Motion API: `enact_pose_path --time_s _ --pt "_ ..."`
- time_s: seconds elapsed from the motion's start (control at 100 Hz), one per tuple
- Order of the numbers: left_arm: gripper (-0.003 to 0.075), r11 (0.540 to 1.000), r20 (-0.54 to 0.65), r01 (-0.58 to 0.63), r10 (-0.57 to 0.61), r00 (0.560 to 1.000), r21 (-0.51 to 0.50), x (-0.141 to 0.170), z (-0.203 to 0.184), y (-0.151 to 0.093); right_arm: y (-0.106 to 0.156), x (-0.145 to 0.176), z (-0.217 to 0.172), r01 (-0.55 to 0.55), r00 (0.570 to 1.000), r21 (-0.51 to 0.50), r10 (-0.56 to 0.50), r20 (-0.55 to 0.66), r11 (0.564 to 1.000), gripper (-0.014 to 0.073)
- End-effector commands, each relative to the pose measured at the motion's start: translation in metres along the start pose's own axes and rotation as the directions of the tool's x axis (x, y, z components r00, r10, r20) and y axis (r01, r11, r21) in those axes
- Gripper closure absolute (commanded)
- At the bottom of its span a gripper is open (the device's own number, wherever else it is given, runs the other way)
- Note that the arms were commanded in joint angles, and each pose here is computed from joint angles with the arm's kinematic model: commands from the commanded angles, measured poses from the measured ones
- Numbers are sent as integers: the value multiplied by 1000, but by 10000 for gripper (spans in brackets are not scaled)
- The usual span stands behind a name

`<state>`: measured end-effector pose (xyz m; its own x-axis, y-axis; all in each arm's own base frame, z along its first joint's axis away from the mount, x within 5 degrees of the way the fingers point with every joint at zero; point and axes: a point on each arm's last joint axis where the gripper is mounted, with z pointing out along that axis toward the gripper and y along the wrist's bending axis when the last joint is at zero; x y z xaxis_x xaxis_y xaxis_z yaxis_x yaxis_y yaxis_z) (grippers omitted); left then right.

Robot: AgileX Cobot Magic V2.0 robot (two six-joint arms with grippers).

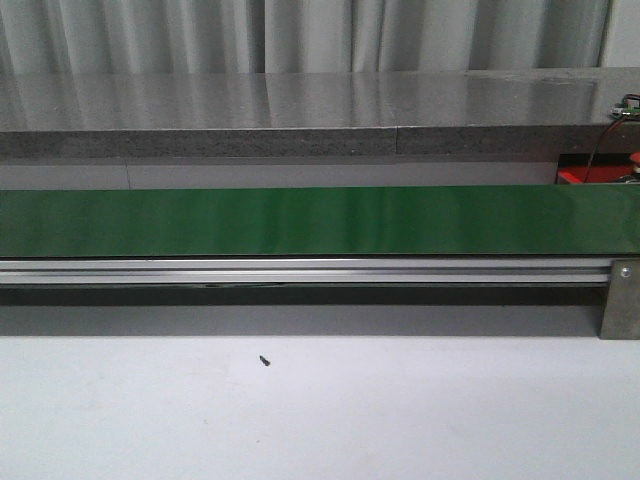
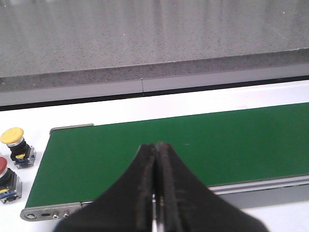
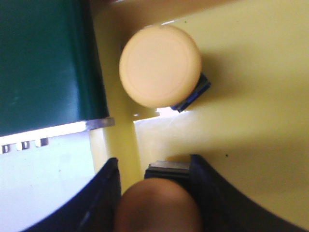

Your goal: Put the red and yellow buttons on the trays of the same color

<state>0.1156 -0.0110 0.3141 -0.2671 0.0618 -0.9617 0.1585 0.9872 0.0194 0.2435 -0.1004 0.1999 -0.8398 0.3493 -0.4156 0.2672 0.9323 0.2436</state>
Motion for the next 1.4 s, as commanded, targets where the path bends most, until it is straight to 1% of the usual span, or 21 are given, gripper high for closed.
enact_pose_path --time_s 0.0,0.15,0.22,0.29,0.33,0.34,0.39,0.44,0.49,0.65,0.74,0.81,0.87,0.93,1.0,1.07,1.09,1.15,1.29,1.34,1.39 --pt "740 999 77 25 -23 997 -20 -13 -3 2 2 -9 -4 -6 999 -2 6 53 1000 452" --pt "740 999 77 25 -23 997 -20 -13 -3 2 0 -7 2 -13 1000 -8 13 24 1000 451" --pt "740 999 77 25 -23 997 -20 -13 -3 2 1 -6 2 -13 1000 -16 13 11 1000 428" --pt "740 999 77 25 -23 997 -20 -13 -3 2 2 -5 1 -13 1000 -26 13 0 1000 358" --pt "740 999 77 25 -23 997 -20 -13 -3 2 2 -6 1 -11 1000 -28 11 -2 1000 281" --pt "740 999 77 25 -23 997 -20 -13 -3 2 3 -6 0 -10 1000 -29 10 -1 1000 281" --pt "740 999 77 25 -23 997 -20 -13 -3 2 4 -7 -2 -8 1000 -35 8 -1 999 186" --pt "740 999 77 25 -23 997 -20 -13 -3 2 5 -10 -5 -4 1000 -41 4 5 999 120" --pt "740 999 77 25 -23 997 -20 -13 -3 2 8 -12 -11 1 1000 -48 0 22 999 83" --pt "740 999 77 25 -23 997 -20 -13 -3 2 16 -21 -40 39 991 -40 -33 130 998 86" --pt "740 999 77 25 -23 997 -20 -13 -3 2 26 -24 -61 56 976 -50 -45 213 997 86" --pt "740 999 77 25 -23 997 -20 -13 -3 2 39 -24 -78 124 956 -55 -105 275 991 86" --pt "740 999 77 25 -23 997 -20 -13 -3 2 53 -22 -92 197 925 -53 -168 341 979 86" --pt "740 999 77 25 -23 997 -20 -13 -3 2 68 -19 -104 286 881 -40 -247 403 957 86" --pt "740 999 77 25 -23 997 -20 -13 -3 2 85 -15 -119 374 818 -13 -323 477 927 86" --pt "740 999 77 25 -23 997 -20 -13 -3 2 98 -8 -134 436 756 9 -372 538 900 86" --pt "740 999 77 25 -23 997 -20 -13 -3 2 101 -6 -140 450 738 17 -382 556 893 86" --pt "740 999 77 25 -23 997 -20 -13 -3 2 107 0 -150 473 710 23 -396 583 881 88" --pt "740 999 77 25 -23 997 -20 -13 -3 2 110 12 -169 492 664 38 -404 629 870 97" --pt "740 999 77 25 -23 997 -20 -13 -3 2 111 15 -174 495 651 44 -404 643 868 139" --pt "740 999 77 25 -23 997 -20 -13 -3 2 111 18 -178 498 640 49 -405 653 866 228"
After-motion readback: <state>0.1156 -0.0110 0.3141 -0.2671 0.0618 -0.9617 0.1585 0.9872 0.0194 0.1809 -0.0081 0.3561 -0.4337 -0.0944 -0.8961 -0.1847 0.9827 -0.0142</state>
